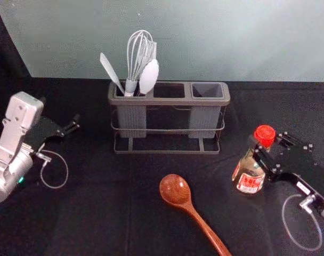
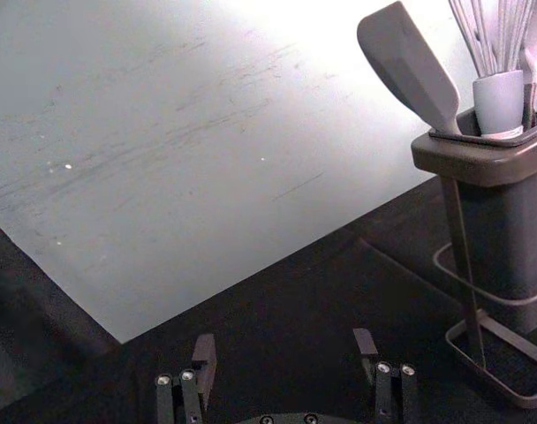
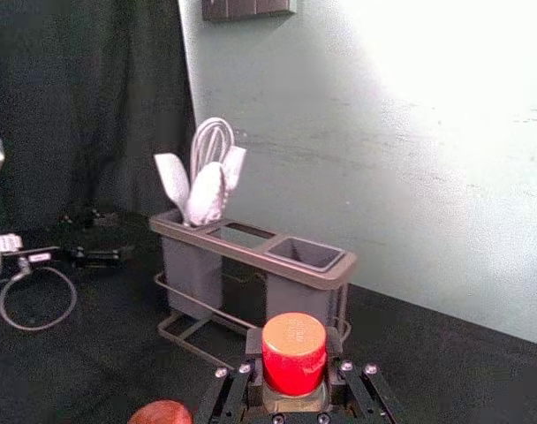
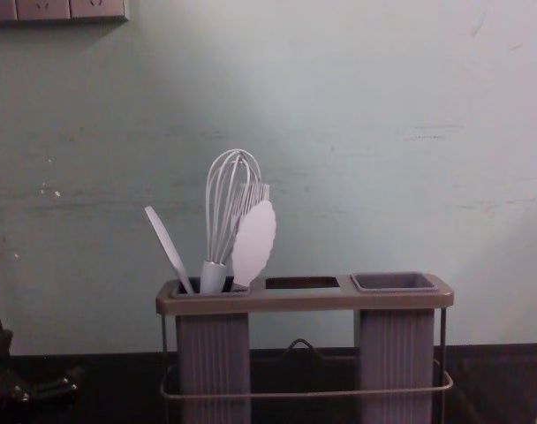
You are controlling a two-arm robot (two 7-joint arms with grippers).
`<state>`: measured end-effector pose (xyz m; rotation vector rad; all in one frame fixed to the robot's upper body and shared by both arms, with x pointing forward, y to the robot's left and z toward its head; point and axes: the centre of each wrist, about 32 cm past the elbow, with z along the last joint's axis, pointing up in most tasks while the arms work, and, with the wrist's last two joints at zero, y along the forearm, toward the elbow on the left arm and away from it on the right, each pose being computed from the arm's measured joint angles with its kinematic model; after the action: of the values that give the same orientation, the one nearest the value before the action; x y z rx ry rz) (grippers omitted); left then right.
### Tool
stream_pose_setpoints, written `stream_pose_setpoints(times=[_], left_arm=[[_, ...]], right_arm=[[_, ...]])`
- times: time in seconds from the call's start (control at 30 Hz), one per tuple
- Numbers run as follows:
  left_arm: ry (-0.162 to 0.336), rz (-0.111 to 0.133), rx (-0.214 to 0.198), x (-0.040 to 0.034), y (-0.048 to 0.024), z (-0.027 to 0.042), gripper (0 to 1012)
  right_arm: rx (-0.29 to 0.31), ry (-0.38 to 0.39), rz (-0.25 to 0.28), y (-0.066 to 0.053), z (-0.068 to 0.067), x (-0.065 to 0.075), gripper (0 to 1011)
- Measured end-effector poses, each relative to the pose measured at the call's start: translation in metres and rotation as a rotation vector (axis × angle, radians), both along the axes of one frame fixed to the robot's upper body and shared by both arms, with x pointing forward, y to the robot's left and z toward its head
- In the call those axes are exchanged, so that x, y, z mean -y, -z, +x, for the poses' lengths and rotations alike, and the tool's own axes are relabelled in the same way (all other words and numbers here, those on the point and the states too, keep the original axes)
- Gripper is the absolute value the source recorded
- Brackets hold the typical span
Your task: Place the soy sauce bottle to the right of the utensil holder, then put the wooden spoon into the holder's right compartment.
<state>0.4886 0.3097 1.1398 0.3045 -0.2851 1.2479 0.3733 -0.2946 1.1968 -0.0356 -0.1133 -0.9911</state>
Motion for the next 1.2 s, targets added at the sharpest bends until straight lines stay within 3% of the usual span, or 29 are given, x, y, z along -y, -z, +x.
stream_pose_setpoints(times=[0.43, 0.8, 1.2], left_arm=[[0.0, 0.0, 0.0, 0.0, 0.0, 0.0, 1011], [0.0, 0.0, 0.0, 0.0, 0.0, 0.0, 1011], [0.0, 0.0, 0.0, 0.0, 0.0, 0.0, 1011]], right_arm=[[0.007, 0.012, -0.009, 0.0, 0.043, 0.016, 383], [0.007, 0.03, 0.01, 0.008, 0.079, 0.012, 383], [0.005, 0.057, 0.018, 0.017, 0.105, 0.008, 383]])
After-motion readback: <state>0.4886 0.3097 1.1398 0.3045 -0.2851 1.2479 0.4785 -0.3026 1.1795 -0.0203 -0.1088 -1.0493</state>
